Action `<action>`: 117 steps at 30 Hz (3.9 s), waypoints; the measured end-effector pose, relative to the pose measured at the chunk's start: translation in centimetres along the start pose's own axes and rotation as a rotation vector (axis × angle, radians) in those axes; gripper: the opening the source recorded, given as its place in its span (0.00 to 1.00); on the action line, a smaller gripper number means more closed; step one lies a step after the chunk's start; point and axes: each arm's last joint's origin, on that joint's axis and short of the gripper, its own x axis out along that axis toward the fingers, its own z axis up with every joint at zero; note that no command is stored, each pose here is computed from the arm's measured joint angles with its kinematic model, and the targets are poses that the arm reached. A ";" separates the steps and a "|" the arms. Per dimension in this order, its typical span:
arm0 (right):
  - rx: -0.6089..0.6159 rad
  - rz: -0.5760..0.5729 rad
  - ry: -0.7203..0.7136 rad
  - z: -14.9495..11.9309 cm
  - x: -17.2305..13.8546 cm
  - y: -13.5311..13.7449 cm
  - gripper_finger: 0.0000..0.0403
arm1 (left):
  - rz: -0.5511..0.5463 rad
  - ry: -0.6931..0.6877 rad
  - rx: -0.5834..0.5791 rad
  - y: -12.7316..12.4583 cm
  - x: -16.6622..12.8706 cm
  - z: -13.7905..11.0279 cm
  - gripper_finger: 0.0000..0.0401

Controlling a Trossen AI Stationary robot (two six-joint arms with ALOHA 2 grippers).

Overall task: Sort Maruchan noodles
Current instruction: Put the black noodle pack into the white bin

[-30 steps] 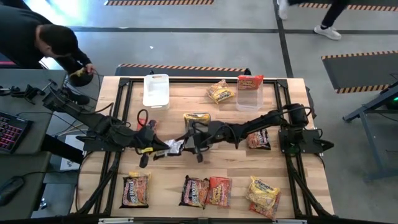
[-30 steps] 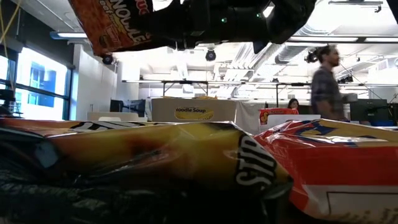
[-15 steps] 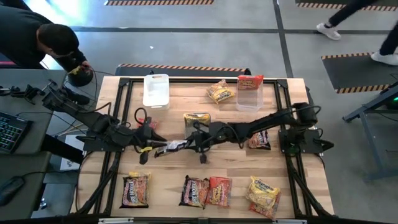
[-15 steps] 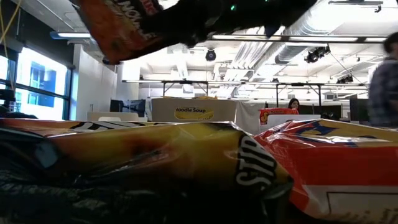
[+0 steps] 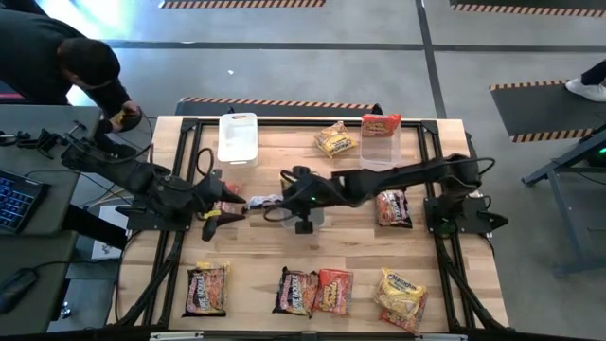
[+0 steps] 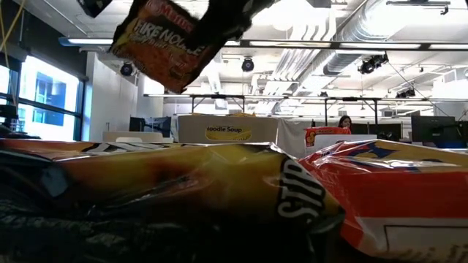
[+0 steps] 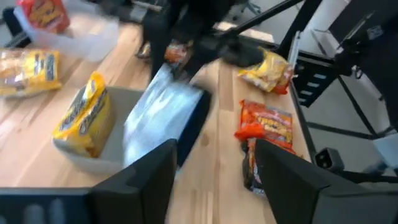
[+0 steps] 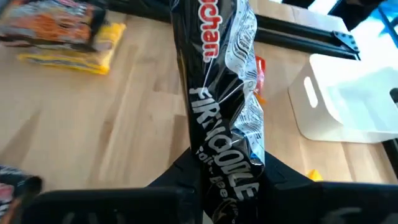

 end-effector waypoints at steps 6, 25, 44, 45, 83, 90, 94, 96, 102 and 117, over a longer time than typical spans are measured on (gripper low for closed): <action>0.037 0.049 0.021 0.1 2.7 -1.6 0.13 | 0.053 0.083 0.104 -0.2 0.1 0.9 0.61; 0.031 0.050 0.006 0.6 4.9 -2.5 0.13 | 0.279 0.406 0.376 -0.7 6.2 3.3 0.65; 0.017 0.084 -0.024 1.0 4.8 -1.2 0.13 | 0.421 0.611 0.374 -0.1 9.6 2.0 0.53; 0.016 0.085 -0.025 1.0 4.8 -1.2 0.13 | 0.426 0.612 0.372 -0.1 9.6 2.0 0.51; -0.006 0.107 -0.014 0.9 4.8 -0.9 0.13 | 0.384 0.732 0.253 -0.5 10.9 3.4 0.71; -0.014 0.110 -0.011 0.9 4.8 -0.7 0.13 | 0.383 0.722 0.254 -0.9 10.7 3.3 0.69; -0.032 0.115 -0.044 1.3 4.6 -0.2 0.13 | 0.395 0.679 0.287 -1.7 9.6 3.3 0.69; -0.041 0.113 -0.067 1.7 4.4 0.0 0.13 | 0.383 0.639 0.277 -2.2 8.6 3.6 0.69; -0.052 0.116 -0.080 1.9 4.3 0.1 0.13 | 0.363 0.586 0.248 -3.2 7.1 3.6 0.69; -0.077 0.128 -0.079 1.9 4.3 0.8 0.13 | 0.416 0.646 0.290 -2.8 8.0 0.8 0.65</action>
